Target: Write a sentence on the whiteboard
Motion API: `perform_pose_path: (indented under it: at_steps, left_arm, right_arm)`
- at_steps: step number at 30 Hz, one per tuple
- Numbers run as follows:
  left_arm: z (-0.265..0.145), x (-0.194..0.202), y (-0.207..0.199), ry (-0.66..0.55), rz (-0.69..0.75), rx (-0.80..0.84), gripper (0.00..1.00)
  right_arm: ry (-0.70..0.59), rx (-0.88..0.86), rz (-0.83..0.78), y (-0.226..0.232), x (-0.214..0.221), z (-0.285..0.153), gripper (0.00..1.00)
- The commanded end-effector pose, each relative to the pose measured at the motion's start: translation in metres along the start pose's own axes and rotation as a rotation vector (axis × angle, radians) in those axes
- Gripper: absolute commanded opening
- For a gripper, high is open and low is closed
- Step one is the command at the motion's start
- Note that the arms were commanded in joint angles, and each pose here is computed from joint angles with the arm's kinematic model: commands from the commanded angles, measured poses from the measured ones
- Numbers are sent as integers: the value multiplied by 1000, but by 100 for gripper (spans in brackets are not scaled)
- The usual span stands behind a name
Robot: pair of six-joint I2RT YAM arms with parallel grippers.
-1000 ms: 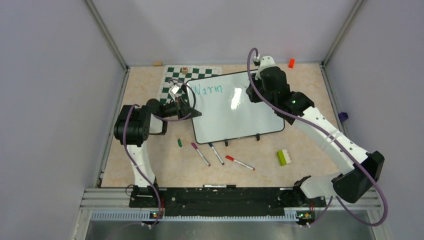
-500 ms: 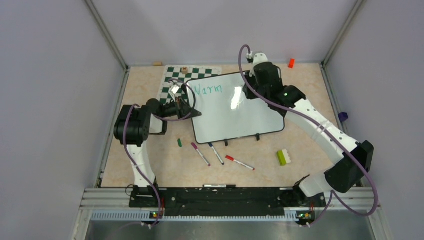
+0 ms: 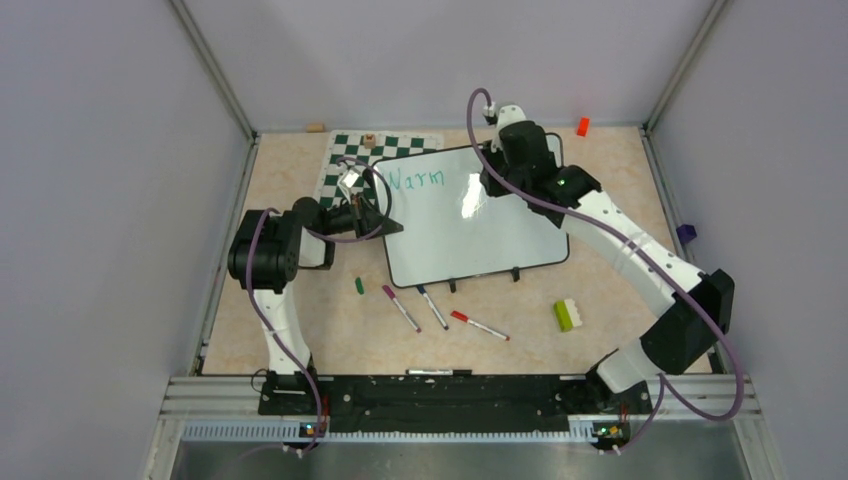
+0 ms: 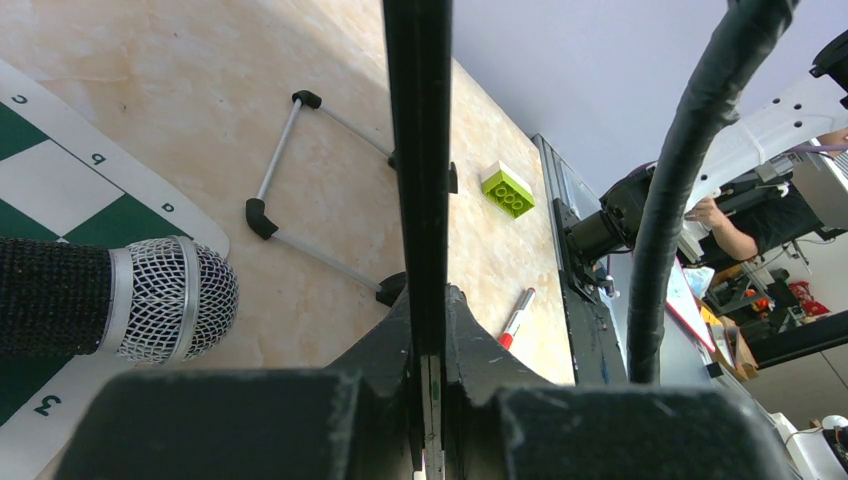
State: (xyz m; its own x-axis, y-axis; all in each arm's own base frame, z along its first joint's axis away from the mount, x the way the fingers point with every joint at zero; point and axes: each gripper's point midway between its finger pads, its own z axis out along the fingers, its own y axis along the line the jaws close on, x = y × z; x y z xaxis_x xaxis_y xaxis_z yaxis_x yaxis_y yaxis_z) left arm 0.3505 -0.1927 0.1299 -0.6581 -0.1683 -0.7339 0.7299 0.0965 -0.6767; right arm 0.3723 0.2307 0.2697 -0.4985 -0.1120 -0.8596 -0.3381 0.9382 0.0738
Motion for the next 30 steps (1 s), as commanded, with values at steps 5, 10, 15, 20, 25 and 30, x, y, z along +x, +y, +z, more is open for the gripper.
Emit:
perform_pose_path:
  at_steps: [5,10,15,20,25,30]
  left_arm:
    - [-7,-26,3,-68,135,-19,0]
    - [-7,-27,3,-69,137,-20,0]
    - [-7,-27,3,-69,137,-20,0]
    - [-7,-26,2,-68,138,-19,0]
    - [-7,-26,3,-68,136,-20,0]
    - [-7,-26,3,-68,137,-20,0]
  right_arm:
    - [-38,37,-6,-6,-21,4,0]
    - [-34,62,-6,-10,-20,8,0]
    - [-31,73,-9,-11,-19,11,0]
    - [-12,69,-13,-10,-12,17,0]
    - [-4,61,-13,-8,-10,19,0]
    - [17,5,-30,1,-4,20,0]
